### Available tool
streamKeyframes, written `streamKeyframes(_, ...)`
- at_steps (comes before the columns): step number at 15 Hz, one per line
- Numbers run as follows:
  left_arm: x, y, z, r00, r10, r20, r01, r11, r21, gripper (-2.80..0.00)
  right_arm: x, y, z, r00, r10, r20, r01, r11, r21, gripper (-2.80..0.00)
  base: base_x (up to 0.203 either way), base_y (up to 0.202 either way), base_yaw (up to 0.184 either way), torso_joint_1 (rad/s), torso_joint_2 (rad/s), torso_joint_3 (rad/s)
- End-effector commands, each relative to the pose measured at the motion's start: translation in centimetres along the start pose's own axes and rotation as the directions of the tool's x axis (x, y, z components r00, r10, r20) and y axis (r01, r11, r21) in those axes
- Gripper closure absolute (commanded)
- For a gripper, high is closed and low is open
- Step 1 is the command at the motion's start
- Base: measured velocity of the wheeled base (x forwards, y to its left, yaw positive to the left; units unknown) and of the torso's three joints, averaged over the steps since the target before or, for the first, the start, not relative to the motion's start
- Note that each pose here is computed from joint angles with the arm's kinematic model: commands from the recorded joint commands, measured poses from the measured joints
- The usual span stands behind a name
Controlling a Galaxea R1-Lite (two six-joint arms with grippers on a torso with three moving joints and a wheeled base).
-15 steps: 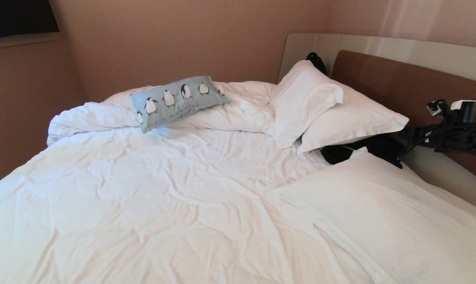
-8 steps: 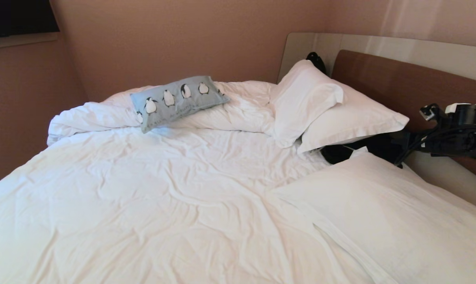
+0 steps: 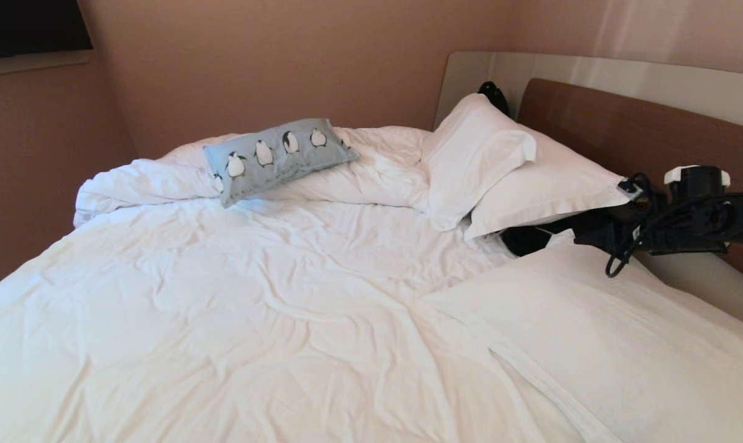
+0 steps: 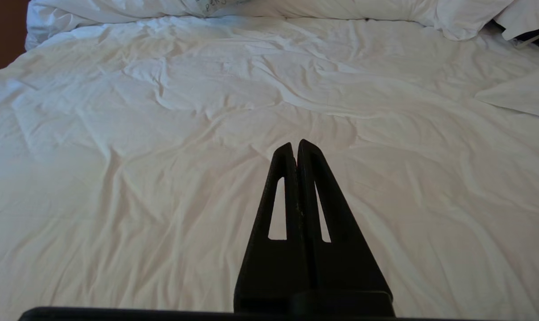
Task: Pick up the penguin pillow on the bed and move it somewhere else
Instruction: Place the pillow at the bedside
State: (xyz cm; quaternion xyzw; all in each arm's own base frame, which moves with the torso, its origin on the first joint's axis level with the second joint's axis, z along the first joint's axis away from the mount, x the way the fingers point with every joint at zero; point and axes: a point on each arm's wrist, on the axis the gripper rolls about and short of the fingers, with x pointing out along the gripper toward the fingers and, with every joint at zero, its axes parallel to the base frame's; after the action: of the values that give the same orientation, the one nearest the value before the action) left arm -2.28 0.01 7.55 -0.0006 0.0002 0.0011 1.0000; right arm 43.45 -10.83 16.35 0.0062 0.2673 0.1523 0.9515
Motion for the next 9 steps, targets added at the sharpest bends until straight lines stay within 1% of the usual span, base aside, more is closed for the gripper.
streamKeyframes(1, 0.0, 0.0, 0.0, 1.0, 0.001, 0.0, -0.001, 1.0, 0.0, 0.0, 0.5, 0.1, -0.9, 0.999, 0.014, -0.033, -0.017, 0.996, -0.084, -2.8, 0.0, 0.0, 0.0, 0.0, 0.0, 0.0)
streamKeyframes(4, 0.0, 0.0, 0.0, 1.0, 0.001, -0.001, -0.001, 1.0, 0.0, 0.0, 1.2, 0.5, -2.8, 0.995, 0.035, -0.09, -0.051, 0.983, -0.179, -2.8, 0.0, 0.0, 0.0, 0.0, 0.0, 0.0)
streamKeyframes(6, 0.0, 0.0, 0.0, 1.0, 0.001, 0.0, -0.001, 1.0, 0.0, 0.0, 1.6, 0.9, -4.2, 0.99, 0.054, -0.134, -0.089, 0.957, -0.276, -2.8, 0.0, 0.0, 0.0, 0.0, 0.0, 0.0)
streamKeyframes(7, 0.0, 0.0, 0.0, 1.0, 0.001, 0.002, -0.001, 1.0, 0.0, 0.0, 1.7, 1.0, -4.8, 0.987, 0.06, -0.151, -0.105, 0.945, -0.31, -2.8, 0.0, 0.0, 0.0, 0.0, 0.0, 0.0)
streamKeyframes(9, 0.0, 0.0, 0.0, 1.0, 0.001, 0.0, -0.001, 1.0, 0.0, 0.0, 2.1, 0.9, -5.4, 0.984, 0.066, -0.167, -0.117, 0.941, -0.317, -2.8, 0.0, 0.0, 0.0, 0.0, 0.0, 0.0)
